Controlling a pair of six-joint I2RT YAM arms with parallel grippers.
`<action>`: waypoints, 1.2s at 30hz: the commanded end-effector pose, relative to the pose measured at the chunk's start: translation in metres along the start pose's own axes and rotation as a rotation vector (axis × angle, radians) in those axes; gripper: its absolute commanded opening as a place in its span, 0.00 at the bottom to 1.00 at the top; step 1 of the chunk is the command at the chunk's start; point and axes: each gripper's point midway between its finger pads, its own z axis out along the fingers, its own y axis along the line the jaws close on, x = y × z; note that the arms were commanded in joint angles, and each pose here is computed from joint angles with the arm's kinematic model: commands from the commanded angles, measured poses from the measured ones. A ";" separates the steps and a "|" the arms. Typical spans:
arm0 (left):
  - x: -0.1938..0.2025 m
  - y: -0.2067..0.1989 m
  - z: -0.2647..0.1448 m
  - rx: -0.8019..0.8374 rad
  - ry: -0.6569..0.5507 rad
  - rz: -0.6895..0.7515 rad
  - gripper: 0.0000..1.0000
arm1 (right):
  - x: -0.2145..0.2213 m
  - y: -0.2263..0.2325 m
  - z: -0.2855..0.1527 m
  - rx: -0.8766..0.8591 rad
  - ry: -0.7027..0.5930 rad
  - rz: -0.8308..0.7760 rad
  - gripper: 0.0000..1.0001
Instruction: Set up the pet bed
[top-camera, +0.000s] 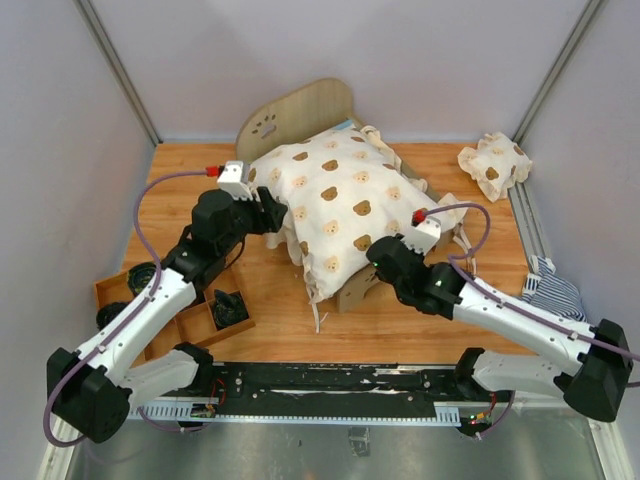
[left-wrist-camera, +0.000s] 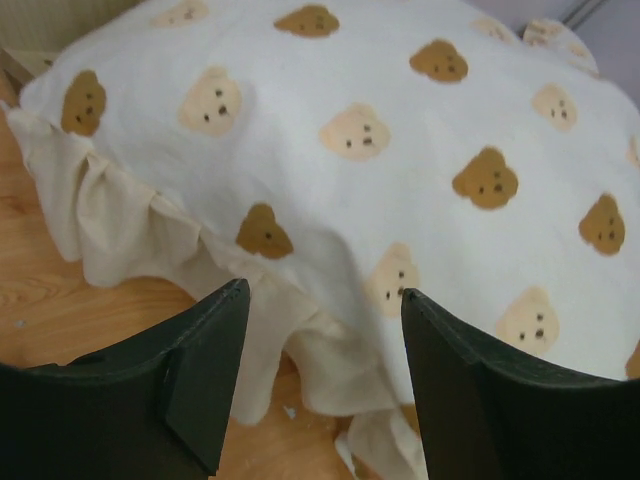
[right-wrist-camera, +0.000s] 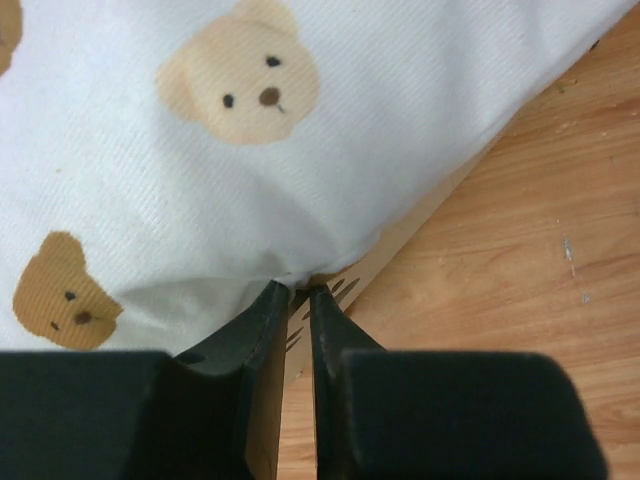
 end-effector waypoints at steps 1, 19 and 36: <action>0.038 -0.018 -0.013 0.125 0.082 0.065 0.66 | -0.017 -0.033 0.037 0.063 -0.025 -0.033 0.07; 0.130 -0.104 -0.011 0.375 0.248 -0.007 0.76 | -0.076 -0.049 0.070 0.051 0.010 -0.164 0.06; 0.075 -0.075 -0.024 0.187 0.132 0.074 0.02 | -0.044 -0.042 -0.025 -0.240 0.174 -0.139 0.46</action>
